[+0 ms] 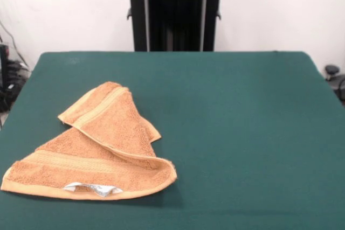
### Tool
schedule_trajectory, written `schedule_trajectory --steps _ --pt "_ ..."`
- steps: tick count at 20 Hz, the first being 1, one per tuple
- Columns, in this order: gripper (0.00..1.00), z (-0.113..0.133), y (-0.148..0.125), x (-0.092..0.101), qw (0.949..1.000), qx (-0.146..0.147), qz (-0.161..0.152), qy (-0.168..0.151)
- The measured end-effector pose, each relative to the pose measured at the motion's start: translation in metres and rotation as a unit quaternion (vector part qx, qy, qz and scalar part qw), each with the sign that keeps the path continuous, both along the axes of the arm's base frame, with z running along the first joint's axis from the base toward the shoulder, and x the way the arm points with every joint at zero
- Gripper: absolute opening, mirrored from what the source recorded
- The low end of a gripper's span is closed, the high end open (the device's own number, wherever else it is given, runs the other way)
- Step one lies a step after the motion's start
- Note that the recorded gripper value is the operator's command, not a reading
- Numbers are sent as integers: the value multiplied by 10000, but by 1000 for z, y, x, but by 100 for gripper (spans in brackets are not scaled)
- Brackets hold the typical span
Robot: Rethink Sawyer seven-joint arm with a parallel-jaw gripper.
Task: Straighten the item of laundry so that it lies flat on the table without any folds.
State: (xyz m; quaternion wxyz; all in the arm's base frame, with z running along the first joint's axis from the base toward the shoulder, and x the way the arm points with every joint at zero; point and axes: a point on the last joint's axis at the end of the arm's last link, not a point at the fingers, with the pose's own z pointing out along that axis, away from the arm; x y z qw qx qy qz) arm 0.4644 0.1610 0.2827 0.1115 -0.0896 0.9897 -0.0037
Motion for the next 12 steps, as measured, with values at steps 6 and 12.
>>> schedule_trajectory --steps 6,12 --pt "100 9 -4 2 9999 -9 -44 -125" --pt "100 22 -22 15 9983 117 -350 -455"
